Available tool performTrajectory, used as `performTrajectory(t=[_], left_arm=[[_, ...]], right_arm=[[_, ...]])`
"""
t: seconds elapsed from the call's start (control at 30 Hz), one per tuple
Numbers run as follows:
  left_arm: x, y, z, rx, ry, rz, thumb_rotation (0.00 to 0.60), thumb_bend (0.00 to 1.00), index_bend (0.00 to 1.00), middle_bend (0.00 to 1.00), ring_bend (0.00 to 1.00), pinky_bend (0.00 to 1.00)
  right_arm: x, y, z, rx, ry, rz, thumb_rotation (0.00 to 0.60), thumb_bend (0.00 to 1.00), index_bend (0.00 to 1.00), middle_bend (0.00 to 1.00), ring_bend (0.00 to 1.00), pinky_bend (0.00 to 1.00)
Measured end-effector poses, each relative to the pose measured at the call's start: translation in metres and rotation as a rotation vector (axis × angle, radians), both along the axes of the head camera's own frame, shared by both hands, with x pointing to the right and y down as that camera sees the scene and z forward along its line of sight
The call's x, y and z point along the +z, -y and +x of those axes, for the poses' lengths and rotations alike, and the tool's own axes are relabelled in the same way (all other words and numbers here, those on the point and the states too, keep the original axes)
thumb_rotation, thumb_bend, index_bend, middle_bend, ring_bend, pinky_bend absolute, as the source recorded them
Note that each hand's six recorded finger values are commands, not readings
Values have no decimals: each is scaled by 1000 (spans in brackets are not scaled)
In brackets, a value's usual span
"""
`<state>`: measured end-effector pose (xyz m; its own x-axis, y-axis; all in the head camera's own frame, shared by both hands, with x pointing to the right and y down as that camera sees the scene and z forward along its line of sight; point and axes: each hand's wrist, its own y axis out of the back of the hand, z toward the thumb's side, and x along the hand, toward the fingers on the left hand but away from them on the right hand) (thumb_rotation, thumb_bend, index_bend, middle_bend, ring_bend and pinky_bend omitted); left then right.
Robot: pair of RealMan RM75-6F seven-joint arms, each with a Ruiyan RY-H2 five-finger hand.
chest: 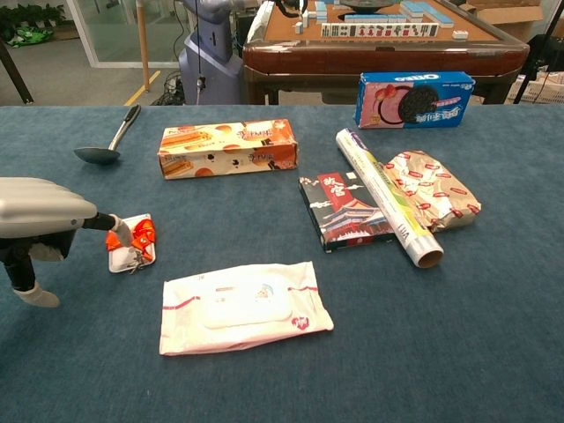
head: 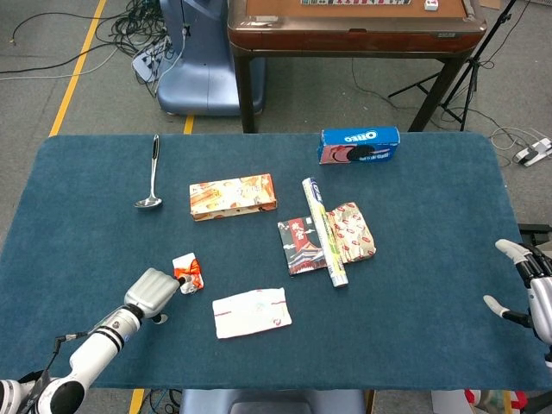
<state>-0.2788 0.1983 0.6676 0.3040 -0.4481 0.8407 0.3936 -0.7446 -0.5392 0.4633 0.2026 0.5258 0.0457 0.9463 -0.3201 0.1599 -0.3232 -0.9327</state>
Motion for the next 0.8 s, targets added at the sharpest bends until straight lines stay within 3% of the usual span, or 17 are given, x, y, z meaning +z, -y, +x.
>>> performTrajectory(t=[0.8], left_arm=[[13,14,28,14,3,-4,600,201,209,1000,944,1000]], right_arm=[[-3,0,3,6,10,7,600,63,204,232,157,273]])
